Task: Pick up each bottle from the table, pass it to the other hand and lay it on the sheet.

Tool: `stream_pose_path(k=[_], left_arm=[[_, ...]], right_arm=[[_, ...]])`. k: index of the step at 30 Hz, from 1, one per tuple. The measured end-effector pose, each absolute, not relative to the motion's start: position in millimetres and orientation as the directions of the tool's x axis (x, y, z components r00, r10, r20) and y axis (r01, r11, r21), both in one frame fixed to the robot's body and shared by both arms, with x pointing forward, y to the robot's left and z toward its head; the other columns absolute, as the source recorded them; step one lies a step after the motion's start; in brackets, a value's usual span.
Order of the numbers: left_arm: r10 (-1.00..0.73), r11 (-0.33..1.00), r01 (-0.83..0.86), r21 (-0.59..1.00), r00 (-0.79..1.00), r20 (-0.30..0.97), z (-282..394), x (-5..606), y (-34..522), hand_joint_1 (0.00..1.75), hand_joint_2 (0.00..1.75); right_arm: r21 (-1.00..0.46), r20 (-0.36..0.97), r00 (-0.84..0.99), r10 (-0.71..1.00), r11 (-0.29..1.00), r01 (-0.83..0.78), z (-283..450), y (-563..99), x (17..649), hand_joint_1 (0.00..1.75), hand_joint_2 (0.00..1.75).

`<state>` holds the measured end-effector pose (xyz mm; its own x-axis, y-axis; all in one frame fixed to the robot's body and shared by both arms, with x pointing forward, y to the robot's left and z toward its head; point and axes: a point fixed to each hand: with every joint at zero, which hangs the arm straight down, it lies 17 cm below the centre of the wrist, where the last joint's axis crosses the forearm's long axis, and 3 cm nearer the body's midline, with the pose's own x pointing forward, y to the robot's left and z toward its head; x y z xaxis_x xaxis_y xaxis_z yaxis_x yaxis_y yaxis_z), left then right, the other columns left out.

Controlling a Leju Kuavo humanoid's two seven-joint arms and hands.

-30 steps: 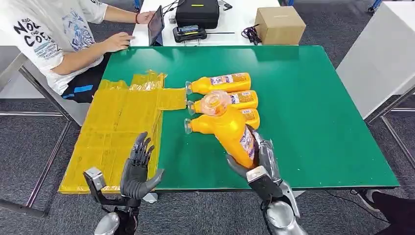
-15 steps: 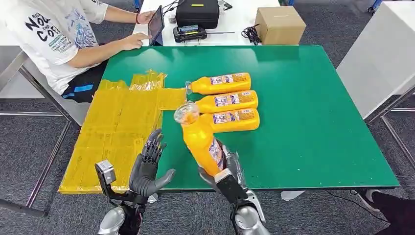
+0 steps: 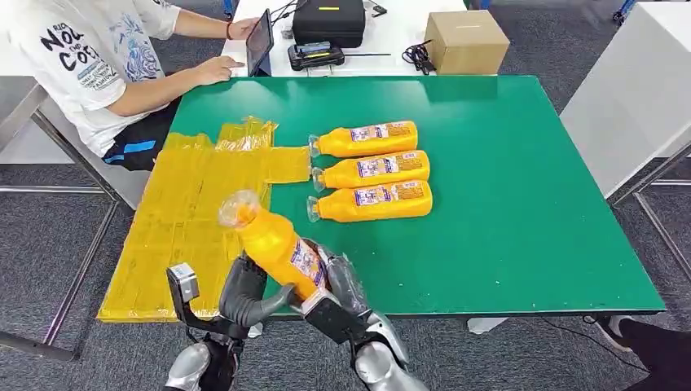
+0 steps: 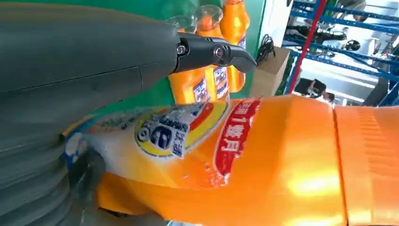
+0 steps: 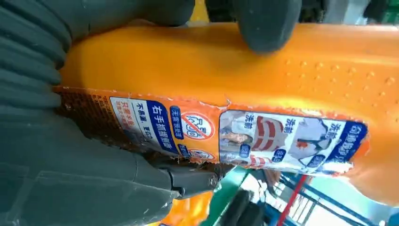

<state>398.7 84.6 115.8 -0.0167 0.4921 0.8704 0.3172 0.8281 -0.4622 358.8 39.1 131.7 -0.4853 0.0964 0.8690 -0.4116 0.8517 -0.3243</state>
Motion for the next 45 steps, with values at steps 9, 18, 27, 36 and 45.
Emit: stream_pose_path(k=[9, 18, 27, 36, 45], left_arm=[[0.494, 0.824, 0.318, -0.470, 0.006, 0.870, 108, 398, 83, 0.00, 1.75], [0.520, 0.807, 0.316, -0.499, 0.020, 0.854, 106, 398, 85, 0.00, 1.75], [0.554, 0.788, 0.303, -0.536, 0.030, 0.832, 102, 398, 94, 0.00, 1.75], [0.612, 0.727, 0.343, -0.595, 0.070, 0.788, 103, 392, 88, 1.75, 1.75], [0.614, 0.726, 0.339, -0.598, 0.073, 0.786, 101, 391, 89, 1.75, 1.75]], right_arm=[[-0.350, 0.873, -0.476, 0.103, 0.814, -0.464, 118, 57, 347, 1.75, 1.75], [-0.388, 0.864, -0.489, 0.120, 0.777, -0.495, 112, 68, 340, 1.75, 1.75], [-0.445, 0.854, -0.493, 0.165, 0.723, -0.528, 94, 75, 335, 1.75, 1.75], [-0.461, 0.854, -0.485, 0.187, 0.705, -0.539, 84, 75, 334, 1.75, 1.75], [-0.470, 0.854, -0.481, 0.201, 0.695, -0.544, 78, 75, 335, 1.75, 1.75]])
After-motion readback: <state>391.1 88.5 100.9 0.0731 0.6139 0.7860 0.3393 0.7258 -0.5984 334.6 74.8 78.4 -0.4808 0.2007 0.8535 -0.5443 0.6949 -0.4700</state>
